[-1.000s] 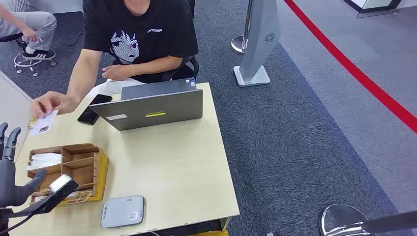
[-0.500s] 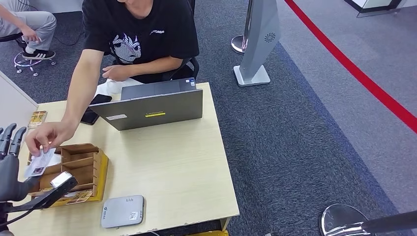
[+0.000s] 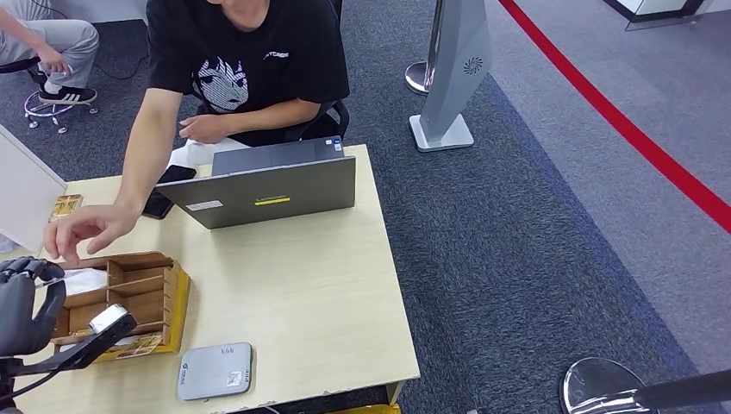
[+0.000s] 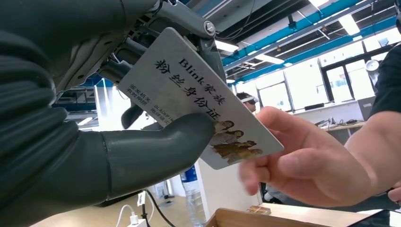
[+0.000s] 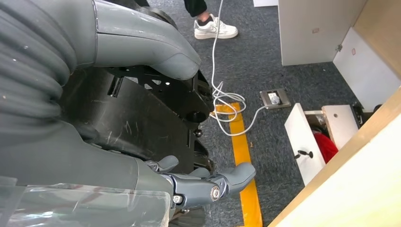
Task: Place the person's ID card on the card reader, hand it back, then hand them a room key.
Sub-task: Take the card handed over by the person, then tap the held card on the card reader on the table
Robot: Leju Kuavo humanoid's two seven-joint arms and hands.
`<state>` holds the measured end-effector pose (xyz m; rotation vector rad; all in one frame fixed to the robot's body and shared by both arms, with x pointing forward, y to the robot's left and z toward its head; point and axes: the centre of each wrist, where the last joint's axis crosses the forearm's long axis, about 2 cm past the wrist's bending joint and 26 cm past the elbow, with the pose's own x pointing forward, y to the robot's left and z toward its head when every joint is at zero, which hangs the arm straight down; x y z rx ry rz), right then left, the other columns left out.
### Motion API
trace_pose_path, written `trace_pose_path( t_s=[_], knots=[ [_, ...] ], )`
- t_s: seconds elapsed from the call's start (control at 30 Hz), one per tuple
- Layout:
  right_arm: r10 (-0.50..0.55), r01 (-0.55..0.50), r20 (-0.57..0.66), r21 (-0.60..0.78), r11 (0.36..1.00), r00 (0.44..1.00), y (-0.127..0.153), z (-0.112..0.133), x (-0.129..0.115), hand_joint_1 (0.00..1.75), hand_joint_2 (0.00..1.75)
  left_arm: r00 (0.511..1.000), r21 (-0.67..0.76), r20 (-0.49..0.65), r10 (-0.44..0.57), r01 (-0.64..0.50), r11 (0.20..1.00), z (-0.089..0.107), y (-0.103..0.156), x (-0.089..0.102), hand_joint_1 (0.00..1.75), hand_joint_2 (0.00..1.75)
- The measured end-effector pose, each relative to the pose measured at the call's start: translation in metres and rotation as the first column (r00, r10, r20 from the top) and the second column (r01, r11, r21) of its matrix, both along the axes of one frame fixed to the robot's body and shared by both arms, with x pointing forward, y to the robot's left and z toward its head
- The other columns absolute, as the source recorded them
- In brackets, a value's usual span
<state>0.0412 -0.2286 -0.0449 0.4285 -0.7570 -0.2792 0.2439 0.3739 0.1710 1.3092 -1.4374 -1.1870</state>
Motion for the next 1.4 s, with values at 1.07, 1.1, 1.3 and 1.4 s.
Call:
trace_pose_path(
  t_s=[1.07, 1.1, 1.3, 1.4],
  knots=[
    [-0.063, 0.063, 0.015, -0.008, 0.998, 0.998, 0.003, 0.011, 0.01, 0.0, 1.75, 0.884, -0.434, -0.373, -0.283, 0.103, 0.895, -0.072, -0.159, -0.124, 1.75, 1.75],
    [-0.062, 0.062, 0.015, -0.006, 0.998, 0.998, 0.003, 0.01, 0.01, 0.0, 1.75, 0.88, -0.421, -0.384, -0.28, 0.103, 0.901, -0.075, -0.159, -0.125, 1.75, 1.75],
    [-0.059, 0.059, 0.012, -0.001, 0.998, 0.998, 0.003, 0.009, 0.01, 0.0, 1.75, 0.872, -0.359, -0.412, -0.265, 0.111, 0.927, -0.084, -0.159, -0.127, 1.75, 1.75],
    [-0.072, 0.072, 0.009, 0.0, 0.997, 0.997, 0.003, 0.009, 0.009, 0.0, 1.75, 0.892, -0.329, -0.366, -0.267, 0.145, 0.933, -0.083, -0.158, -0.125, 1.75, 1.75]
  ],
)
